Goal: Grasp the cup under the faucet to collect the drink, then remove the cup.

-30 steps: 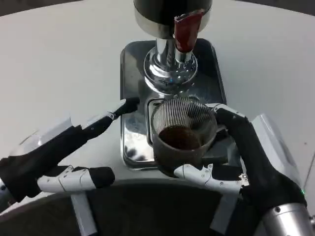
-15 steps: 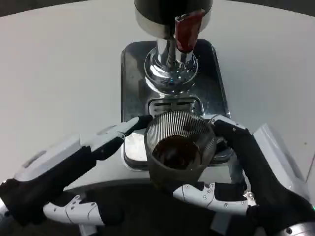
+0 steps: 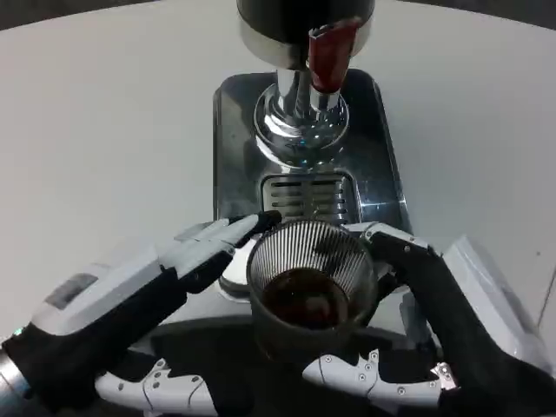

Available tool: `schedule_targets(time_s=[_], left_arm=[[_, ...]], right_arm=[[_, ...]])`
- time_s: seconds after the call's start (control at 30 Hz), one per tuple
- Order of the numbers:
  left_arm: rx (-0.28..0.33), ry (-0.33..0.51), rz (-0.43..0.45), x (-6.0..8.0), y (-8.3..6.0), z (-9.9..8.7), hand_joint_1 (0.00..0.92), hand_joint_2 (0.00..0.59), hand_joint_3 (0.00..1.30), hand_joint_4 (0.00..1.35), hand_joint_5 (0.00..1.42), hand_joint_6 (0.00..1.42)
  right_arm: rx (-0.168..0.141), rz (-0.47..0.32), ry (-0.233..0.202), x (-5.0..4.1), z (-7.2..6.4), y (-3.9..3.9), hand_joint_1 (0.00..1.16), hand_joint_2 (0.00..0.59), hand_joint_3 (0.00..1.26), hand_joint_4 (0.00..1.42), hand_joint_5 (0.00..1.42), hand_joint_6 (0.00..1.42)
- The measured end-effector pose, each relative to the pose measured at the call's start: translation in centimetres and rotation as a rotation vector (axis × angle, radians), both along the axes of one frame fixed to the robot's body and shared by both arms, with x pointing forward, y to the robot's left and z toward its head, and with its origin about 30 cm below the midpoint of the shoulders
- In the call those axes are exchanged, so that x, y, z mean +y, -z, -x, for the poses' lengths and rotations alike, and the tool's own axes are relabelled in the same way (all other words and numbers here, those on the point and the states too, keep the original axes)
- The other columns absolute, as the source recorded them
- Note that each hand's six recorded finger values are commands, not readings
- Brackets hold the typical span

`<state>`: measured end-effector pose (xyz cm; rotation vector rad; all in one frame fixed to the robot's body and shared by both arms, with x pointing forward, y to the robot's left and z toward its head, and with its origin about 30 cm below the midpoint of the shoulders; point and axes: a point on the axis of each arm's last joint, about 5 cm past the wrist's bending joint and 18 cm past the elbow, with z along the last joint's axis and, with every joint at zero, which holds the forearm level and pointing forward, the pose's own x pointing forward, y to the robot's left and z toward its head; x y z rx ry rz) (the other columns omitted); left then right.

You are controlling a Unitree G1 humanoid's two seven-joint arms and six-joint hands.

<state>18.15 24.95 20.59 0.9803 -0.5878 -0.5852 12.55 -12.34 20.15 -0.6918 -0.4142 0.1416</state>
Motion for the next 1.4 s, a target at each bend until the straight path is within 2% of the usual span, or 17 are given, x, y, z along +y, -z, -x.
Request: schedule_targets(time_s=[0.27,0.6,0.83,1.07,1.4], left_arm=[[0.010,-0.041,-0.029,-0.6,0.2,0.9,0.064,0.030,0.00,0.00,0.00,0.00],[0.021,-0.052,-0.020,-1.1,0.5,1.8,0.075,0.029,0.00,0.00,0.00,0.00],[0.019,-0.070,-0.033,-1.2,0.5,2.0,0.079,0.029,0.00,0.00,0.00,0.00],[0.028,-0.077,-0.033,-1.1,0.6,2.1,0.080,0.029,0.00,0.00,0.00,0.00],[0.033,-0.082,-0.033,-1.0,0.7,2.2,0.080,0.029,0.00,0.00,0.00,0.00]], right_arm=[[0.016,0.002,-0.016,-0.05,0.6,-0.03,1.02,0.222,0.93,1.22,1.29,1.42],[0.041,0.004,-0.035,0.00,1.1,0.16,1.02,0.222,0.93,1.22,1.29,1.42],[0.029,0.003,-0.044,-0.09,1.5,-0.21,1.02,0.222,0.93,1.22,1.29,1.42],[0.042,0.006,-0.046,-0.12,1.6,-0.12,1.02,0.222,0.93,1.22,1.29,1.42],[0.043,0.014,-0.050,-0.18,1.7,-0.04,1.02,0.222,0.93,1.22,1.29,1.42]])
